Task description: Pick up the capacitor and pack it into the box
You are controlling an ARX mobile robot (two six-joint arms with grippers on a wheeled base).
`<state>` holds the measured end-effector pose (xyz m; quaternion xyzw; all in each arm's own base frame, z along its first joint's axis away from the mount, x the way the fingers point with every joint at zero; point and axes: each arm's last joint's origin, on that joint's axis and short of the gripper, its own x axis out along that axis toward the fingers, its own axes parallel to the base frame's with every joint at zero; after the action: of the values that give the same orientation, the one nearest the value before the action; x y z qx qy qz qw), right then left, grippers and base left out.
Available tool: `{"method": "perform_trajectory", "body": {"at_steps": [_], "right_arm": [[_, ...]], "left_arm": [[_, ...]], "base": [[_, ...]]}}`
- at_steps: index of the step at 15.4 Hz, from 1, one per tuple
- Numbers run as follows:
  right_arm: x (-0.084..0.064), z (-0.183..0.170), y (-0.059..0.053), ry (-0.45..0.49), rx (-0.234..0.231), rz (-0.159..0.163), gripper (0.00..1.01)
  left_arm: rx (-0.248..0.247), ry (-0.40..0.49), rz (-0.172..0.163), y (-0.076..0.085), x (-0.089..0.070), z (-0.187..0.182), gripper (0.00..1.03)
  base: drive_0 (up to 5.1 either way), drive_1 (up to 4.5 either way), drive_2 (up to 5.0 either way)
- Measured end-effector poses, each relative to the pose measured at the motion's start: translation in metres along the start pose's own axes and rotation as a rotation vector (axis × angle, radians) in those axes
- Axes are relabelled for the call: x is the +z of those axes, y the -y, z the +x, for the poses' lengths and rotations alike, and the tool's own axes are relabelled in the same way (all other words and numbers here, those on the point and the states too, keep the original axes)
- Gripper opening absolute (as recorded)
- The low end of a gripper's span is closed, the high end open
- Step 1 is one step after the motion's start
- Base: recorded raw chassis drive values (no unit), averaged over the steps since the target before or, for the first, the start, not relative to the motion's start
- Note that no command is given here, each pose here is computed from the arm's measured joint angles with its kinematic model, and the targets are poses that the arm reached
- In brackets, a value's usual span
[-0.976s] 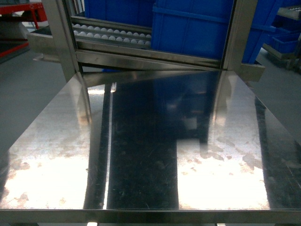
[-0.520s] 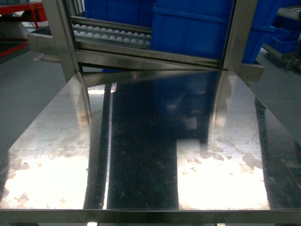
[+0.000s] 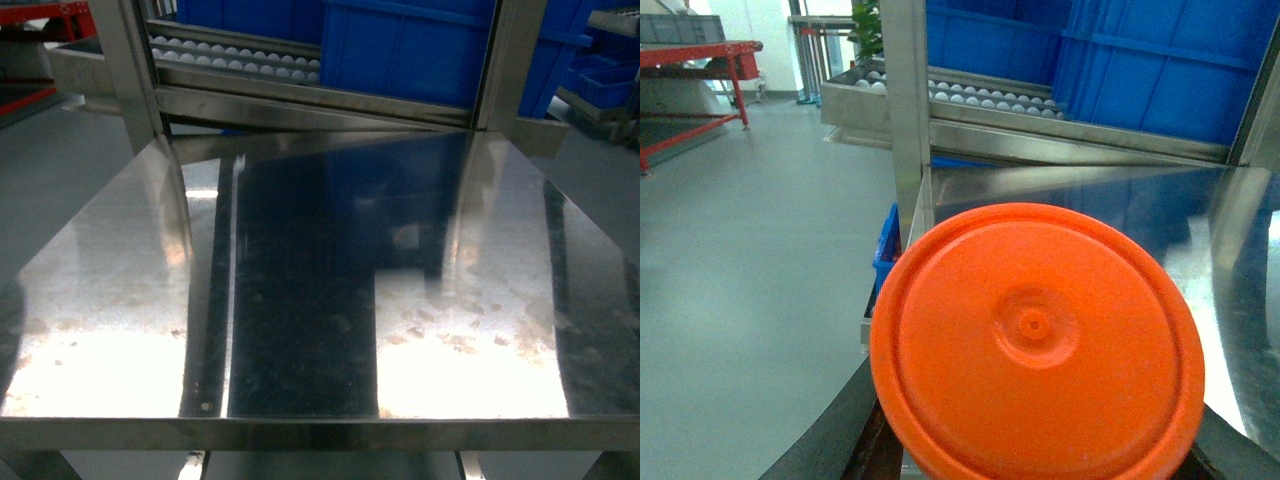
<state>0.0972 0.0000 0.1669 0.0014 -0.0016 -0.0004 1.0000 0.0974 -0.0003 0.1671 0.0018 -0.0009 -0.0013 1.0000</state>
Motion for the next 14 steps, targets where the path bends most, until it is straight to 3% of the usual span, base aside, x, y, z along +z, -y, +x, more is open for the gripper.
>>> {"method": "perform_trajectory", "body": {"at_steps": [14], "right_arm": [[0.0000,0.0000,0.0000,0.000,0.000,0.000,0.98]], "left_arm": [[0.000,-0.003,0.000,0.0000,-0.0003,0.0000,0.45]], "base": [[0.0,0.00,0.0]]}}
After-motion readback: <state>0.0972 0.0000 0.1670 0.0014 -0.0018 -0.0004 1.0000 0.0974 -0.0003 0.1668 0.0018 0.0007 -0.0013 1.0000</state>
